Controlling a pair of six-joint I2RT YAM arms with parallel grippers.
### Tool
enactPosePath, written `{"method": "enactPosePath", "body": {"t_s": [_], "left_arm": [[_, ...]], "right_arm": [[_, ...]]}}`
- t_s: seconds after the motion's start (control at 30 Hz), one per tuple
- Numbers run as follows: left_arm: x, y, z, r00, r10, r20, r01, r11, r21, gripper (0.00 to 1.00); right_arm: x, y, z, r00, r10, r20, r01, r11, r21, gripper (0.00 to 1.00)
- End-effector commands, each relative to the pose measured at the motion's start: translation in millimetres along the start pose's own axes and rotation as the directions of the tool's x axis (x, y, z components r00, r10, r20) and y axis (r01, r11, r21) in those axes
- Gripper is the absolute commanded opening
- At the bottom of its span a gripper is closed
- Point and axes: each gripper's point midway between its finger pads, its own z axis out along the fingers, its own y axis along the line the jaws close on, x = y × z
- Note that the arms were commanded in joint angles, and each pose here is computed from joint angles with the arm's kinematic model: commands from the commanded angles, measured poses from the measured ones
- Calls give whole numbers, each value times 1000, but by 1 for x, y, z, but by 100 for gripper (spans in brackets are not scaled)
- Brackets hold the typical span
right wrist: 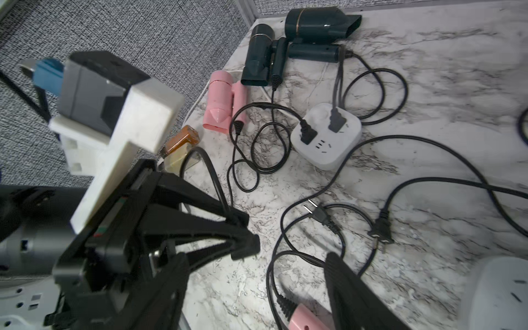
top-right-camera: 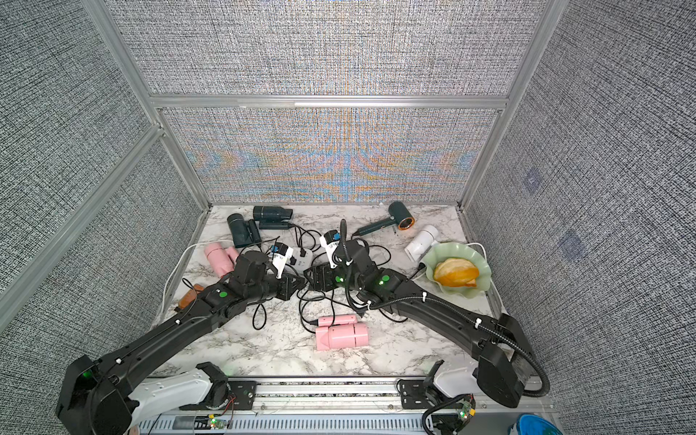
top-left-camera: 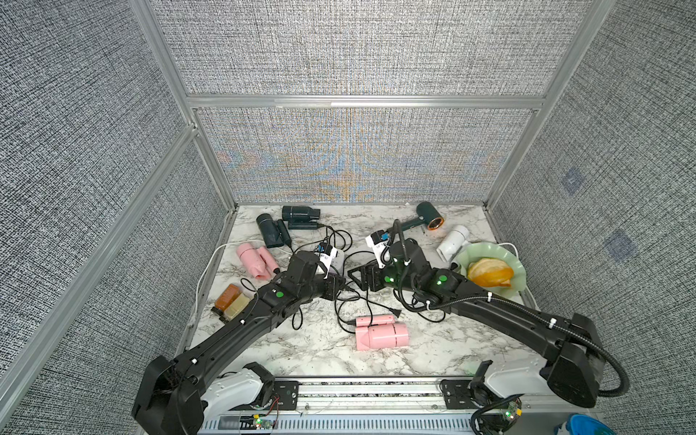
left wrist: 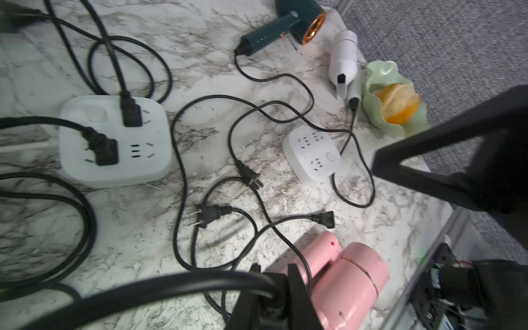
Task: Charge the blow dryers
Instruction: Pick up the plug from the center of the board, then insert the plug into the socket.
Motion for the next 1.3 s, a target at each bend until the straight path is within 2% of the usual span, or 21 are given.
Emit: {"method": "enactPosePath", "body": {"t_s": [0.0, 0.1, 0.27, 0.4, 0.43, 0.7, 0.93, 1.27], "left_arm": [[-23, 21, 7, 996, 41, 74, -32, 992, -125, 9], [-32, 32, 18, 995, 58, 87, -43, 984, -172, 9], [-48, 50, 37, 989, 89, 120, -57, 967, -247, 9], [-55, 61, 53, 984, 113, 141, -71, 960, -270, 10], [-56, 65, 57, 984, 111, 141, -68, 959, -276, 10], [-65, 90, 75, 977, 104, 184, -44, 951, -305, 11], [-65, 101, 90, 971, 143, 194, -74, 943, -325, 11], [-54, 116, 107, 973, 144, 180, -74, 934, -349, 11]], "right_arm": [[-1, -10, -7, 999, -27, 32, 26, 999, 43, 89], [3, -12, -13, 998, -38, 43, 36, 998, 44, 95], [7, -22, -24, 997, -40, 67, 34, 996, 85, 99], [1, -23, -32, 995, -39, 94, 31, 995, 92, 99], [13, -31, -30, 997, -36, 71, 28, 993, 111, 99], [18, -36, -35, 997, -39, 67, 30, 991, 134, 99], [17, -35, -32, 997, -42, 58, 35, 991, 129, 99], [17, -35, -31, 997, -41, 59, 34, 991, 126, 99]]}}
